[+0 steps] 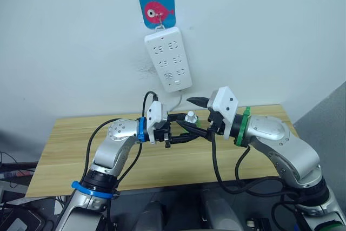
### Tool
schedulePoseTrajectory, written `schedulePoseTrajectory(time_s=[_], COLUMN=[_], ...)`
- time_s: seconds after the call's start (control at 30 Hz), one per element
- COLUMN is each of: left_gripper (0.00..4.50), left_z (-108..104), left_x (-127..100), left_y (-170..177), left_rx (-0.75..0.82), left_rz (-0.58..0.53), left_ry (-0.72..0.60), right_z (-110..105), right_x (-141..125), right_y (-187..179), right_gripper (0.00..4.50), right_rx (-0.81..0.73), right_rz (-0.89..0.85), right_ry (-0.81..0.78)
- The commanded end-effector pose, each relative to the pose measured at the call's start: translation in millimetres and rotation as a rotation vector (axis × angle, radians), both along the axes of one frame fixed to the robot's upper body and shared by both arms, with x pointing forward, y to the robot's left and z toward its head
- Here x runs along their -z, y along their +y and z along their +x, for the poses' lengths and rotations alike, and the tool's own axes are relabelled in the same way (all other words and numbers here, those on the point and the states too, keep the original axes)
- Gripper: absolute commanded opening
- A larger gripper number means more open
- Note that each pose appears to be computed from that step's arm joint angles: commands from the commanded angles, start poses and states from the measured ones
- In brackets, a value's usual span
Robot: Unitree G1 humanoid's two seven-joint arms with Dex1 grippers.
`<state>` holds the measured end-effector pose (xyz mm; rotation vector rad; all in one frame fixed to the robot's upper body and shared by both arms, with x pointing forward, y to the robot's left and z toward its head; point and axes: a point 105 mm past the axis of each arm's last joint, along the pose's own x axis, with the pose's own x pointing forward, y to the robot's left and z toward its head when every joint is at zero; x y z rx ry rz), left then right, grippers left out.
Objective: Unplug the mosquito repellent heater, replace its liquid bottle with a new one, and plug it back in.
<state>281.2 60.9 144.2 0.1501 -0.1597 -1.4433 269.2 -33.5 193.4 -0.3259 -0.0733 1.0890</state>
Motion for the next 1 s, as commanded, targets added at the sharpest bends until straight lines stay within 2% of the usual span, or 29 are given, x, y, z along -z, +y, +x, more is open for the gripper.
schedulePoseTrajectory(time_s=[0.03,0.13,0.27,0.43,0.77,0.9,1.0], left_gripper=[2.30,2.30,2.30,2.30,2.30,2.30,2.30], left_z=[-7.1,-5.5,-3.3,-2.7,-5.1,-6.6,-7.1], left_x=[-7.7,-7.7,-7.6,-6.4,-3.2,-2.4,-2.2], left_y=[-2.9,-1.4,0.9,2.0,-1.1,-1.5,0.0], left_rx=[0.034,0.025,0.010,0.006,0.021,0.027,0.024], left_rz=[-0.005,-0.003,0.000,0.006,0.010,0.011,0.014], left_ry=[-0.042,-0.045,-0.045,-0.042,-0.039,-0.039,-0.040], right_z=[1.8,-1.0,-15.6,-31.9,-16.9,-10.9,-6.0], right_x=[-11.3,-12.4,-10.7,-8.7,-14.4,-14.8,-12.8], right_y=[-19.5,-35.0,-60.0,-54.7,1.0,5.5,-6.7], right_gripper=[3.53,3.53,3.53,3.53,3.53,3.53,3.53], right_rx=[0.025,0.024,-0.011,-0.080,-0.051,-0.033,-0.004], right_rz=[0.003,-0.012,-0.066,-0.104,-0.002,0.008,-0.010], right_ry=[-0.008,0.021,0.095,0.116,0.042,0.037,0.044])
